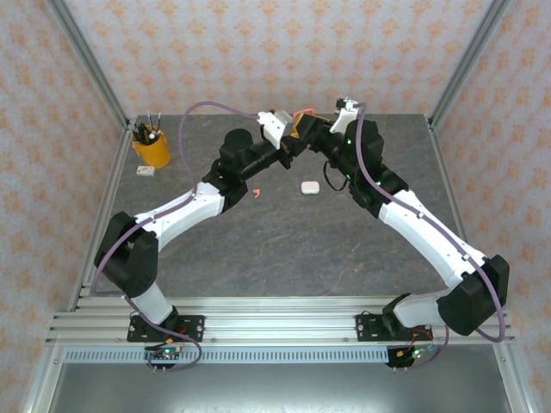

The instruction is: Insert the wireless bluetooth earbuds into the charging case

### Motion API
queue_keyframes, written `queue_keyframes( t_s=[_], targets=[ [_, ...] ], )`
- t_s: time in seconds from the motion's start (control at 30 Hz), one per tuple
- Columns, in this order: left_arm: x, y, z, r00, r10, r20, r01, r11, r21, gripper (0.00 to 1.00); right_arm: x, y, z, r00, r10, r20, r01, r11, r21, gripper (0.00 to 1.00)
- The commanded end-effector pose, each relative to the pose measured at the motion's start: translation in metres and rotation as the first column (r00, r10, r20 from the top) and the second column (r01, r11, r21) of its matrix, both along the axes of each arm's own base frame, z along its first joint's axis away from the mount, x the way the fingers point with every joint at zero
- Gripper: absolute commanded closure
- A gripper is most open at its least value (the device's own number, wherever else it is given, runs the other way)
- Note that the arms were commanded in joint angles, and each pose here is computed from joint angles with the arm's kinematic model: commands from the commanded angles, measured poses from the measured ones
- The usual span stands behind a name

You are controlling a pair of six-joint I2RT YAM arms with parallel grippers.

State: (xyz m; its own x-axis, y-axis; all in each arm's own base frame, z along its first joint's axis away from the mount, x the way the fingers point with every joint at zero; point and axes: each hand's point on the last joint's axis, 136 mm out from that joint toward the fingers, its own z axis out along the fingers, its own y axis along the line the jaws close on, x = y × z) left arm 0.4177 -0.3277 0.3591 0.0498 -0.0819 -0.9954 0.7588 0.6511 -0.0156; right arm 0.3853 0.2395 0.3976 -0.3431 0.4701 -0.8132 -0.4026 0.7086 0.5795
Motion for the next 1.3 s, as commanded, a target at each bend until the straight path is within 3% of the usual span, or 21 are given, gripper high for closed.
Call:
queue_keyframes(
  t_s=[0.0,0.17,0.3,0.47,0.9,1.1,1.27],
  targets=[
    [-0.025,0.002,0.075,0.982,-0.034,0.184,0.056,0.992,-0.117,1.00,0.010,-0.007,-0.025,0.994,-0.055,-0.094,0.051,0.998,-0.047,0.65],
    [-0.025,0.003,0.076,0.982,-0.034,0.185,0.056,0.991,-0.118,1.00,0.011,-0.009,-0.025,0.993,-0.065,-0.096,0.060,0.997,-0.052,0.65],
    [-0.024,0.003,0.074,0.983,-0.032,0.179,0.054,0.992,-0.117,1.00,0.011,-0.014,-0.019,0.993,-0.071,-0.096,0.069,0.997,-0.029,0.50],
    [-0.025,0.004,0.069,0.984,-0.027,0.175,0.046,0.993,-0.109,1.00,0.004,-0.020,0.004,0.996,-0.028,-0.086,0.033,0.998,0.054,0.43],
    [-0.039,0.021,0.052,0.984,0.012,0.176,-0.004,0.999,-0.043,1.00,-0.033,-0.043,0.057,0.999,-0.032,-0.032,0.036,0.993,0.112,0.38],
    [-0.044,0.040,0.047,0.984,0.056,0.170,-0.052,0.998,-0.031,1.00,-0.037,-0.054,0.045,0.992,-0.083,-0.093,0.090,0.993,0.076,0.38],
    [-0.044,0.071,0.044,0.978,0.127,0.165,-0.124,0.992,-0.033,1.00,-0.036,-0.060,0.007,0.966,-0.125,-0.226,0.131,0.991,0.009,0.38]
  ],
)
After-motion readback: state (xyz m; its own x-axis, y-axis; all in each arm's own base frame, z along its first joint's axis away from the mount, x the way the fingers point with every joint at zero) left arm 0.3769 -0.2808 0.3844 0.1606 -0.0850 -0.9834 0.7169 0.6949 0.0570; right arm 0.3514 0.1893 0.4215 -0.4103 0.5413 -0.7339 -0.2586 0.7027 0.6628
